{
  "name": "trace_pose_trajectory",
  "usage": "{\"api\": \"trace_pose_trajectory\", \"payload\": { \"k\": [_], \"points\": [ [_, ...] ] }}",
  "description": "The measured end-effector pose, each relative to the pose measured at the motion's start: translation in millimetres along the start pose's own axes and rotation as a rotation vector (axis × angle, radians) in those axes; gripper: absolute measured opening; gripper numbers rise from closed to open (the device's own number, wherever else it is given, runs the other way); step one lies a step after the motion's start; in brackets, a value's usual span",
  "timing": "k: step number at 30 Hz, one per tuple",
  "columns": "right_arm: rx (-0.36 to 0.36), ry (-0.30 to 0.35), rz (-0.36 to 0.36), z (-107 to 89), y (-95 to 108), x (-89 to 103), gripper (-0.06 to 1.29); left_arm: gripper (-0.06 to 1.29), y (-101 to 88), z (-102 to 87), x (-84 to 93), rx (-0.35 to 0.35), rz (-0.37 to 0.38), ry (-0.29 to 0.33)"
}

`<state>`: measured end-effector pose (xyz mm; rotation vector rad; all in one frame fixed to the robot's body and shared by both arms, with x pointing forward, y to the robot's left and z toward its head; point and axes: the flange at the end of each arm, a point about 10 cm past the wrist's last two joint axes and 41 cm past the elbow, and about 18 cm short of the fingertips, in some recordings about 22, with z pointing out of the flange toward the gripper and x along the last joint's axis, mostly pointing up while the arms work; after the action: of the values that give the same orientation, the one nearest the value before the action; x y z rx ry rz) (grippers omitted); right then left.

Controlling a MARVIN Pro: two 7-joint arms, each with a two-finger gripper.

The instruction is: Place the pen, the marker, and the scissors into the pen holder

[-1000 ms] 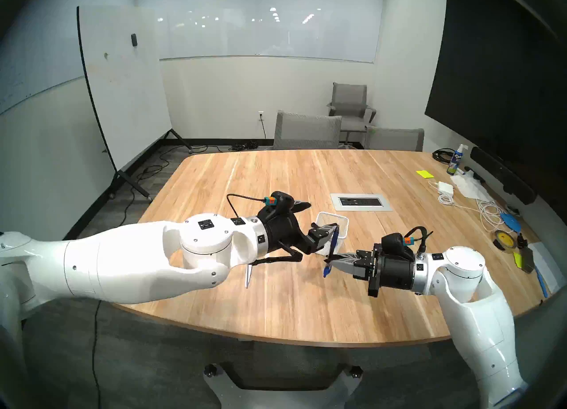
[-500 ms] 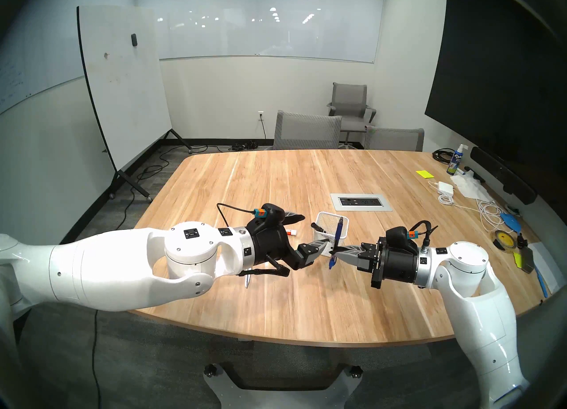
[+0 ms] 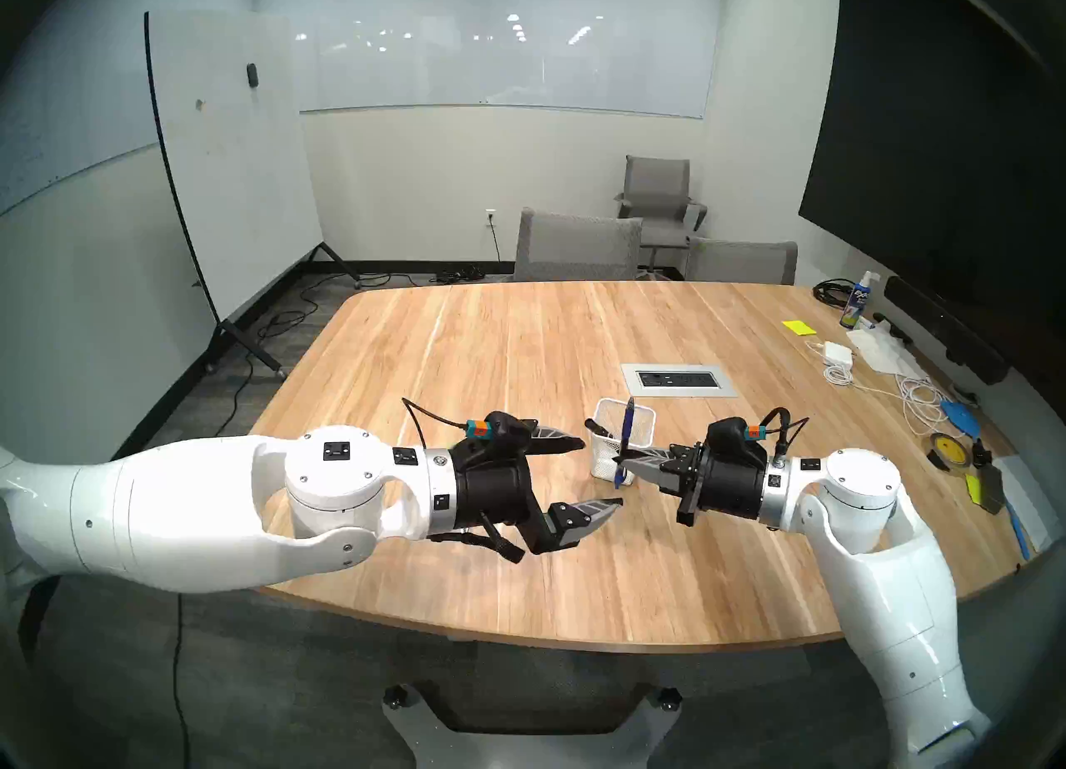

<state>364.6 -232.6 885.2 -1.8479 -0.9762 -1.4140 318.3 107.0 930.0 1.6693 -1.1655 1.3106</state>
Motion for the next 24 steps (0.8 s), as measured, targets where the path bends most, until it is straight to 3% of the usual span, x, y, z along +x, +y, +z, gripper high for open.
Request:
{"api": "trace_pose_trajectory", "payload": {
  "k": [12, 24],
  "points": [
    [-0.065, 0.006, -0.021, 21.9, 6.4, 4.4, -0.03, 1.24, 11.1, -13.0, -4.3, -0.073, 0.025, -0.005],
    [-0.111, 0.011, -0.007, 23.4, 20.7, 13.6, -0.03, 1.24, 15.6, -20.2, -10.7, -0.089, 0.028, -0.015]
  ]
}}
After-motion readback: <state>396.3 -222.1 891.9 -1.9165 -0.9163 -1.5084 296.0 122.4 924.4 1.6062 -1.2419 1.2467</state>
